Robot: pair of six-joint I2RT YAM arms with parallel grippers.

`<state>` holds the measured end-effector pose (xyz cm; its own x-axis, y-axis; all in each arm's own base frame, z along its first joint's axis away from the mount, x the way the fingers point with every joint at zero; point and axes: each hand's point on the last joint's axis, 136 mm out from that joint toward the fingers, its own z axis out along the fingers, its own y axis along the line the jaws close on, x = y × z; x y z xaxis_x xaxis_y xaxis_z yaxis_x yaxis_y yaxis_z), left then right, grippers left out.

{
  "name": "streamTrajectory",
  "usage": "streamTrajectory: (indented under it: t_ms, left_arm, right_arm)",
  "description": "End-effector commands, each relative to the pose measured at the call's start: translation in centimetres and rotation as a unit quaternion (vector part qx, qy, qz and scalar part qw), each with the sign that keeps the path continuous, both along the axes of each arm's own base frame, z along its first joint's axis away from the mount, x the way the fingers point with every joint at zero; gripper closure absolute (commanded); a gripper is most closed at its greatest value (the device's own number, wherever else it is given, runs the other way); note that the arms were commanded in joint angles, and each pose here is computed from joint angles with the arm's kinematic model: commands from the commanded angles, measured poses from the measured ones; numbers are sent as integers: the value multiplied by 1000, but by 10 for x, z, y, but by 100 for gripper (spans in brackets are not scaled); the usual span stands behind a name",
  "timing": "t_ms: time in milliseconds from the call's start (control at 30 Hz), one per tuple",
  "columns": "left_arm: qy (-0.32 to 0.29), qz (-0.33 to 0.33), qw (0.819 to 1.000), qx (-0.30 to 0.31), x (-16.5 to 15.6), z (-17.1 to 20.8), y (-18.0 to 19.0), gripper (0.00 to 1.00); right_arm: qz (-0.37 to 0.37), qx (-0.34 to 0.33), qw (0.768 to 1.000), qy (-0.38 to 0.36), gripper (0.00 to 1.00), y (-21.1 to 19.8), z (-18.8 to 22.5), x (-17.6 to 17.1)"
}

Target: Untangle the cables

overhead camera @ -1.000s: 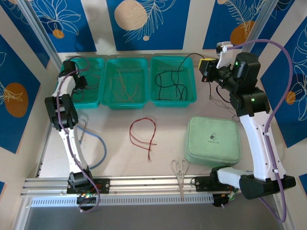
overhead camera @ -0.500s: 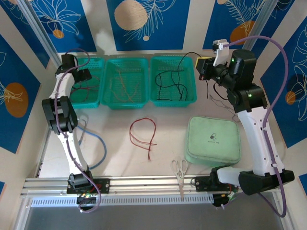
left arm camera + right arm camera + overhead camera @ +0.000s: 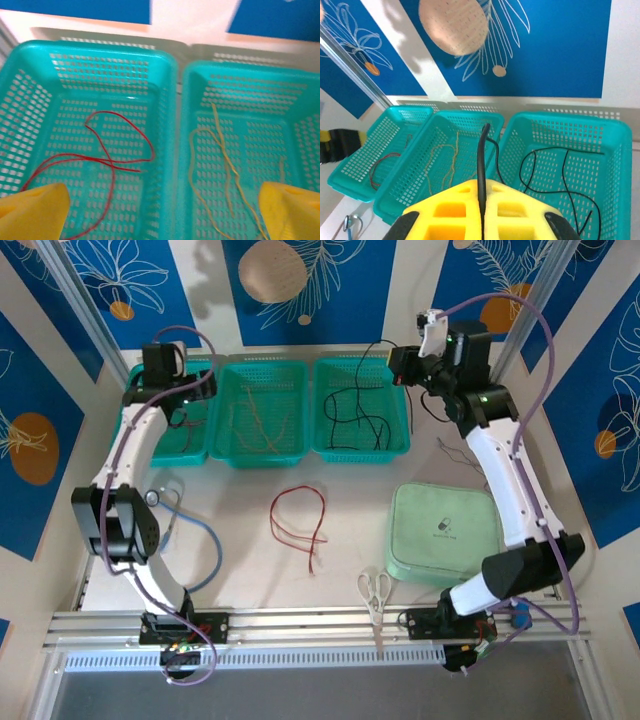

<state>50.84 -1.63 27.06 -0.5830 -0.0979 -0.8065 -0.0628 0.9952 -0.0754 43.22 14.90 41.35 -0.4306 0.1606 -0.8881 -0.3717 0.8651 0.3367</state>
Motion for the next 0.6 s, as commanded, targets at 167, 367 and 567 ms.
streamTrajectory:
  t_ms: [167, 367, 567]
  left_arm:
    - [3, -89, 996, -30, -60, 8, -82, 4]
    - [15, -126, 990, -54, -101, 6, -120, 4]
    - [31, -137, 986, -89, -138, -3, -142, 5]
  right_arm:
    - [-58, -7, 996, 63, 100, 7, -57, 54]
    - [-50, -43, 985, 158, 100, 18, -158, 92]
    - [-37, -28, 970, 238, 100, 31, -229, 120]
